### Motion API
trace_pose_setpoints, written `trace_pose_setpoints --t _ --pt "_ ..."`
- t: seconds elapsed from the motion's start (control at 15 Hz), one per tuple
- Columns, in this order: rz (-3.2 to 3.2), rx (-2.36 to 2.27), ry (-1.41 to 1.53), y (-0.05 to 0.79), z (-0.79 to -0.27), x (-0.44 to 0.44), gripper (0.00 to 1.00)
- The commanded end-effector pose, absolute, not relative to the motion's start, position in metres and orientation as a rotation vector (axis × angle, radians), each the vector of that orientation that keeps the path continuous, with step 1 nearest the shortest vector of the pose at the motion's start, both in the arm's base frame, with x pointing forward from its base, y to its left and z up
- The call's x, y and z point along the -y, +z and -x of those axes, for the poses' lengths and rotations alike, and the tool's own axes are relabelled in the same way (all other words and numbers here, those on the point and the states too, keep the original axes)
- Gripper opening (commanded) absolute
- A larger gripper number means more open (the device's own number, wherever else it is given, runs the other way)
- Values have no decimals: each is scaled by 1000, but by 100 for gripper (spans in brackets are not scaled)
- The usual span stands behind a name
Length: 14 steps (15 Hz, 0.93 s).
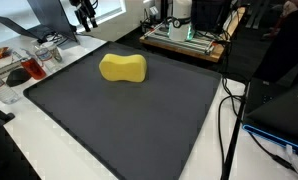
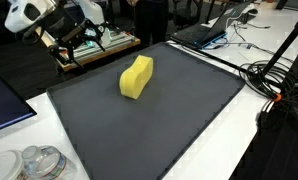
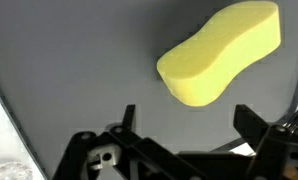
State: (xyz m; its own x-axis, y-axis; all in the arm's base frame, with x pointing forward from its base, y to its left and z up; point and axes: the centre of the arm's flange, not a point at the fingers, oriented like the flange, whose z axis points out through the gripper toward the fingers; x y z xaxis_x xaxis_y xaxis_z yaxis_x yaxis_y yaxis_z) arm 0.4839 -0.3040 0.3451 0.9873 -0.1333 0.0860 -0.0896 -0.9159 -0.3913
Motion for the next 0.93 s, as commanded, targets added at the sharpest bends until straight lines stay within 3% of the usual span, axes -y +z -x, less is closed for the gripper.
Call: trace_pose_setpoints --t 0.0,0.87 --pt "2758 -22 -95 356 -525 316 100" --pt "2913 671 258 382 -604 210 100"
